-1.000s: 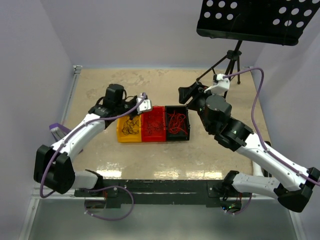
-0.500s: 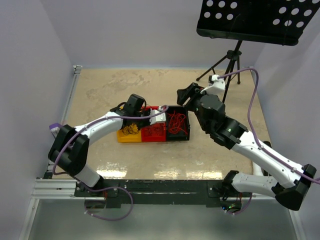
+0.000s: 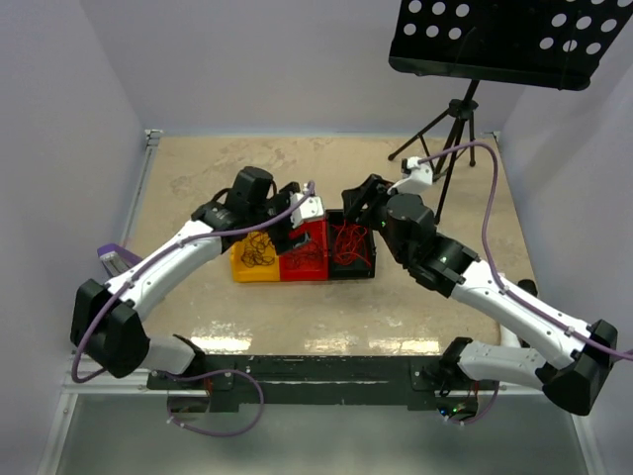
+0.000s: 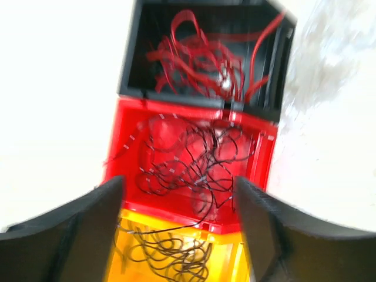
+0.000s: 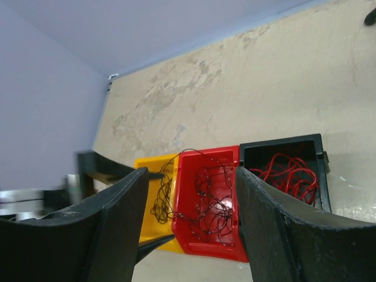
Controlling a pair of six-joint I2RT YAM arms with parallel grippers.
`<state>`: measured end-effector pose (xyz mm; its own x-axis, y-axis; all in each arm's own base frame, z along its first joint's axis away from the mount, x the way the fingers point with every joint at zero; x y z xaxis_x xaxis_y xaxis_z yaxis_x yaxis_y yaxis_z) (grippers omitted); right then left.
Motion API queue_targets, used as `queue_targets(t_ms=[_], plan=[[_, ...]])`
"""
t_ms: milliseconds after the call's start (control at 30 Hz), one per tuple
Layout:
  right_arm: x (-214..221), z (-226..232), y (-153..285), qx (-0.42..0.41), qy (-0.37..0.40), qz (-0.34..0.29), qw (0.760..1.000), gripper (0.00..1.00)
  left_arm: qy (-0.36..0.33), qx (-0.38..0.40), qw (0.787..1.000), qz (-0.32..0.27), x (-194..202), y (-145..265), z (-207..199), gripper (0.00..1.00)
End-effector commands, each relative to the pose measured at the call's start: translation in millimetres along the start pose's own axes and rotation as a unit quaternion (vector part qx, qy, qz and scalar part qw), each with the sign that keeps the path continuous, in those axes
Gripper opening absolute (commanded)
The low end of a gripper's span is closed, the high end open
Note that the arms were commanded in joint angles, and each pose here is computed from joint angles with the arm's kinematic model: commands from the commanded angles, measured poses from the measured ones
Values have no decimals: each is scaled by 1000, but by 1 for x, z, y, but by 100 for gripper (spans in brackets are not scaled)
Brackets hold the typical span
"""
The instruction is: Untangle the cables
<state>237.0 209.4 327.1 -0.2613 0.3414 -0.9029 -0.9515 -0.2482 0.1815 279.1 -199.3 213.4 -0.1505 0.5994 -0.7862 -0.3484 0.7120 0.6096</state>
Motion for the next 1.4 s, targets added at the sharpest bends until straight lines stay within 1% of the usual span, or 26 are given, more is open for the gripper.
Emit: queue_targets(t_ms=[0, 100, 133, 167, 267, 333, 433, 467, 533, 567, 600, 667, 767, 900, 1000, 1167, 1367], plan=[[22, 10, -13, -40, -24, 24, 999, 64, 32, 21, 997, -63, -43, 40, -4, 99], [43, 17, -25, -62, -19, 56, 996, 64, 78, 21, 994, -80, -46, 59, 8, 100], [49, 20, -27, -69, -15, 67, 995, 64, 100, 9, 991, -86, -43, 65, 17, 100], [49, 25, -30, -82, -20, 63, 994, 64, 115, -7, 989, -91, -38, 73, 28, 100], [59, 35, -33, -105, -20, 73, 992, 59, 141, -70, 984, -87, -21, 89, 54, 100], [66, 46, -29, -133, -16, 78, 988, 52, 159, -90, 979, -92, -13, 104, 64, 100], [75, 59, -20, -188, -5, 93, 978, 38, 174, -105, 974, -96, -5, 122, 71, 100], [78, 62, -17, -206, 0, 102, 973, 31, 174, -110, 974, -96, -3, 128, 73, 100], [86, 63, -10, -229, 8, 124, 965, 13, 171, -107, 975, -93, 1, 136, 71, 100], [91, 64, -6, -249, 17, 137, 959, 5, 170, -109, 975, -88, 2, 139, 71, 100], [94, 64, -2, -262, 25, 147, 953, 0, 172, -112, 975, -84, 4, 142, 71, 100], [104, 58, 0, -255, 41, 178, 950, 0, 173, -114, 975, -81, 6, 145, 69, 100], [119, 50, 0, -246, 57, 202, 946, 0, 174, -115, 974, -84, 7, 148, 65, 100], [147, 45, -17, -217, 84, 245, 941, 0, 183, -114, 972, -88, 3, 151, 64, 100], [154, 48, -38, -206, 102, 244, 942, 0, 192, -119, 970, -92, 1, 153, 63, 100], [174, 50, -74, -179, 137, 276, 934, 0, 189, -135, 968, -100, -2, 159, 61, 100], [185, 33, -113, -151, 128, 285, 938, 0, 179, -149, 968, -97, 2, 162, 56, 100]])
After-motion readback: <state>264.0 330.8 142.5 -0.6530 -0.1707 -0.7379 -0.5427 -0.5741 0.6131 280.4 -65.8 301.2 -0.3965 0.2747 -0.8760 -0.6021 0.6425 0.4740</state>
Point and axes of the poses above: each gripper's point midway between its finger pads, its own y axis back along the fingers, its own z axis along the line the jaws close on, x = y × z, the point moved 7 cm from there along y, back along the fingers, and after that the axes turned 11 degrees about y, right-handed, at the moved point
